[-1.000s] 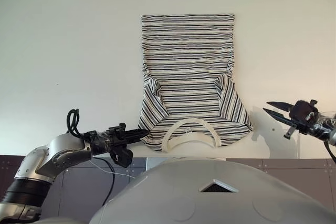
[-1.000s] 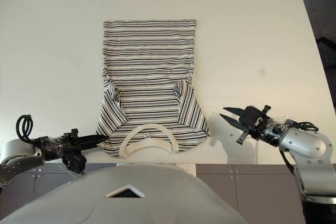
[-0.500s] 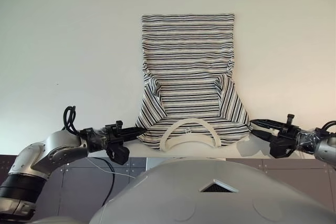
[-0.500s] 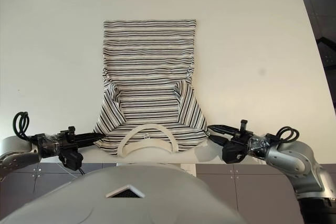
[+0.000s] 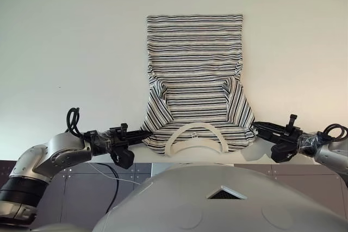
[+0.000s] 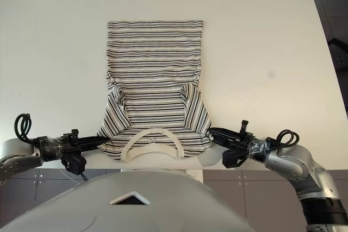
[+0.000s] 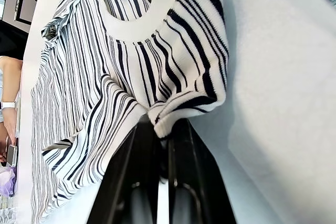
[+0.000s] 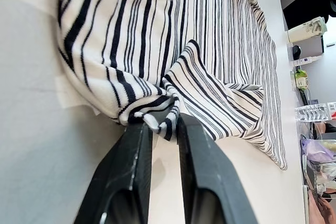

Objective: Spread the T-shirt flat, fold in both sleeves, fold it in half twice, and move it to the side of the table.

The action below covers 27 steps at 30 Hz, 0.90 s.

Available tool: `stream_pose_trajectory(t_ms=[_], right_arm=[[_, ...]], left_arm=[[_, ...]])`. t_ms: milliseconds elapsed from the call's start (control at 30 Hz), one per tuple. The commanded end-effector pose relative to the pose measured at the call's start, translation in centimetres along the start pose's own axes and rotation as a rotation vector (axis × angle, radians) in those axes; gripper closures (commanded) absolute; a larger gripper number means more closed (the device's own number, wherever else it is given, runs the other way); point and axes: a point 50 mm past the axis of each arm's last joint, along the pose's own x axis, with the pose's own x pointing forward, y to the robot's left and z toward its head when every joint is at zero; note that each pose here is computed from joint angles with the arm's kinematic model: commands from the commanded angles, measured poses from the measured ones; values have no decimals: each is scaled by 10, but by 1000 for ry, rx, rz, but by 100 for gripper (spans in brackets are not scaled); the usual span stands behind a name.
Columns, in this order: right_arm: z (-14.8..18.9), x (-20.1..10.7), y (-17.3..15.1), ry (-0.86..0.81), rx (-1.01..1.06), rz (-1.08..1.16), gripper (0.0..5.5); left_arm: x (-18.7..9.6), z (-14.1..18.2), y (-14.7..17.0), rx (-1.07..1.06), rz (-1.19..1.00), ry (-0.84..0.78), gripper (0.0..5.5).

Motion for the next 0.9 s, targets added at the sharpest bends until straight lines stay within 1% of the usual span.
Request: stream_pose_trajectory(t_ms=[33,167,267,333,400,467,600,700,767,900], right_arm=[[-2,0,1,-13,-45,57,535],[-4,-4,0,-18,-22,94,535],[4,-6,-16,-33,88,91,535],[6,-14,-32,-28,149,118,535],[9,-25,-46,-22,319,142,535],[15,-35,-52,-34,456,206,535],[34,-48,-56,-62,602,318,535],[45,-58,-62,-60,650,355,535],[46,-61,-81,-62,644,300,535],[28,-55,-137,-60,562,79,535]], left_arm=[[-1,-10,-2,-18,-66,63,540],[-2,-8,2,-67,-50,53,540],[-5,-1,10,-125,-55,38,540],[-11,3,18,-172,-38,33,540],[-18,10,26,-244,-25,13,540],[-23,18,29,-315,-29,-16,540],[-32,37,28,-459,-61,-77,540],[-43,47,31,-577,-70,-106,540],[-49,46,49,-608,-25,-116,540],[-46,25,104,-558,193,-114,540]])
